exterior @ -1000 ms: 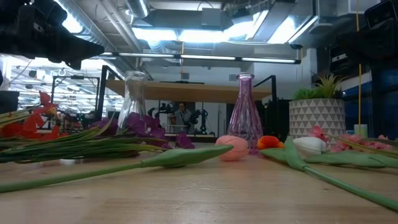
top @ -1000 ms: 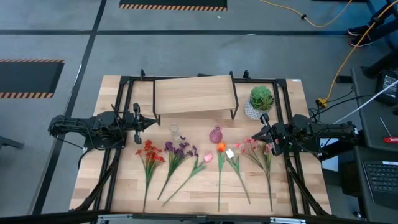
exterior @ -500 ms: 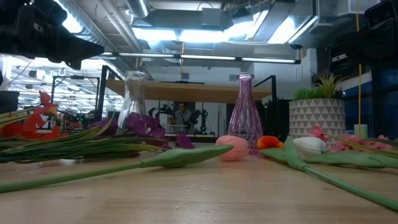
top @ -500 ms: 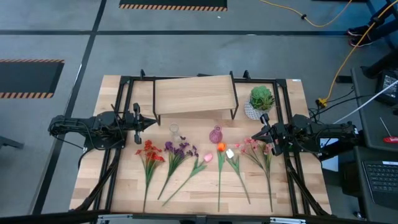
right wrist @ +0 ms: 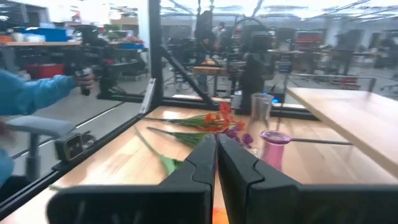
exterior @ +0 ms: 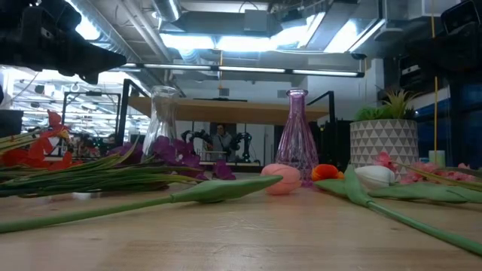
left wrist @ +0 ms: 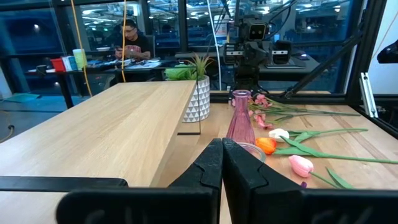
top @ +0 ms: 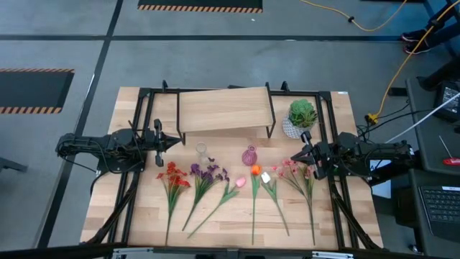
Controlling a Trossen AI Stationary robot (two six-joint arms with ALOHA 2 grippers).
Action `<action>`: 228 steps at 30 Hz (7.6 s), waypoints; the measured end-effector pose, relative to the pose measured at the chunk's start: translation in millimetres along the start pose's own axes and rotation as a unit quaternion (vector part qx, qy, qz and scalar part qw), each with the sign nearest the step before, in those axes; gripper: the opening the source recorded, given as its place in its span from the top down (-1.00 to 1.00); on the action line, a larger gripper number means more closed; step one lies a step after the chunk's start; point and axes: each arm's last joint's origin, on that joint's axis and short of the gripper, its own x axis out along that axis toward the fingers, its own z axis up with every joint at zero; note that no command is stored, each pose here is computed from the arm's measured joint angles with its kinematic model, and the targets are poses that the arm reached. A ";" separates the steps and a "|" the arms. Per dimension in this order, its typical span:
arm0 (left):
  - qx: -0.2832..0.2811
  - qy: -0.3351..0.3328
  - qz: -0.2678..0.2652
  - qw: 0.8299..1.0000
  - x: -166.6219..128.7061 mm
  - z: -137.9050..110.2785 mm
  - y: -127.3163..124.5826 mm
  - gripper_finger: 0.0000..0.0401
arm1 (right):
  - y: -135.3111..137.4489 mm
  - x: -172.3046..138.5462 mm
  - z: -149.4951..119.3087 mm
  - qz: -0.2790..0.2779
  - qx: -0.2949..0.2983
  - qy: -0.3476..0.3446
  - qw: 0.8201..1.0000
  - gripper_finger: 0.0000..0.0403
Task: Pick and place flowers into a vace then onto a shelf
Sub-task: Put the pink flowers into the pink vase
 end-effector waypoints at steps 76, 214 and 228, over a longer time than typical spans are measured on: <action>0.041 0.070 0.002 0.997 43.7 43.8 -9.8 0.98 | -12.9 58.6 86.4 -0.183 0.134 0.273 0.935 1.00; 0.060 0.003 -0.020 0.998 44.6 56.8 -11.1 0.98 | 184.9 86.8 -38.9 -0.577 0.406 0.497 0.505 0.01; 0.055 0.003 -0.020 0.998 44.7 56.8 -11.1 0.98 | 179.5 93.8 -40.7 -0.585 0.418 0.489 0.494 0.52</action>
